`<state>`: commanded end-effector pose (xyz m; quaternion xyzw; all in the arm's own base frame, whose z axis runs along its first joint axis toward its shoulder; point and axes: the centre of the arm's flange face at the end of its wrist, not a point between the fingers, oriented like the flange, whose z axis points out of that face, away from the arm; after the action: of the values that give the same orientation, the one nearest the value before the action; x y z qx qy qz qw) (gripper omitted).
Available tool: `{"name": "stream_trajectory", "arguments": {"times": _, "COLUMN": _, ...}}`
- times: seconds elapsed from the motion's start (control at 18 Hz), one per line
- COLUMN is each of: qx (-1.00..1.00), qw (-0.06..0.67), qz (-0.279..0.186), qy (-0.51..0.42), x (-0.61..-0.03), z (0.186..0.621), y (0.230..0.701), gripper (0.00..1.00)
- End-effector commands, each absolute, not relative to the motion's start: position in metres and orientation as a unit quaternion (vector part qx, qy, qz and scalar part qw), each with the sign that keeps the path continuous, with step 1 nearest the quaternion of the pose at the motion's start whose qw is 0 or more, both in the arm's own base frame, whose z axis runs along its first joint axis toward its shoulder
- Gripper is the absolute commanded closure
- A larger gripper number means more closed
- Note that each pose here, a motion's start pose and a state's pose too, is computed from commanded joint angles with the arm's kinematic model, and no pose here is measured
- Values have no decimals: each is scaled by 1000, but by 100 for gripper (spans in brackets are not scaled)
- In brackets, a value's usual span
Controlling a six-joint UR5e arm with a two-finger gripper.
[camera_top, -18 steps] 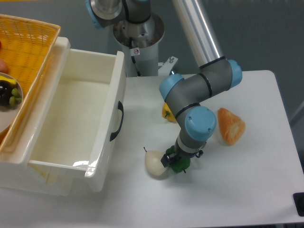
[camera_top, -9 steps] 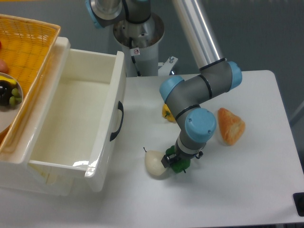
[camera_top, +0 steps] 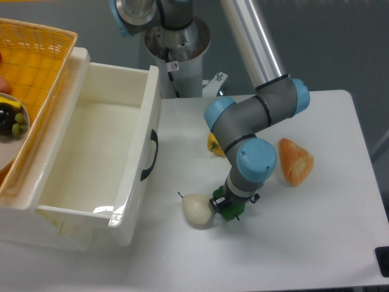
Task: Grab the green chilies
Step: 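Lift the green bell pepper up off the table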
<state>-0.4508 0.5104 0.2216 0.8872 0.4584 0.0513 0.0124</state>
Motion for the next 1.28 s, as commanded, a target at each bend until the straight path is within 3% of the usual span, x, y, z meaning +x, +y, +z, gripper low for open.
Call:
{"name": "stream_trajectory", "arguments": {"times": 0.17, "qx": 889, "qw": 3, "qz": 44, "qy": 456, "x": -454, "z": 233, "y": 511, "gripper": 64}}
{"name": "stream_trajectory", "arguments": {"times": 0.78, "qx": 955, "qw": -19, "qz": -49, "qy": 293, "x": -435, "z": 334, "y": 484, "gripper": 63}}
{"name": "stream_trajectory", "arguments": {"times": 1.28, "qx": 982, "qw": -1, "qz": -57, "qy": 181, "x": -412, "z": 346, "y": 468, "gripper": 63}}
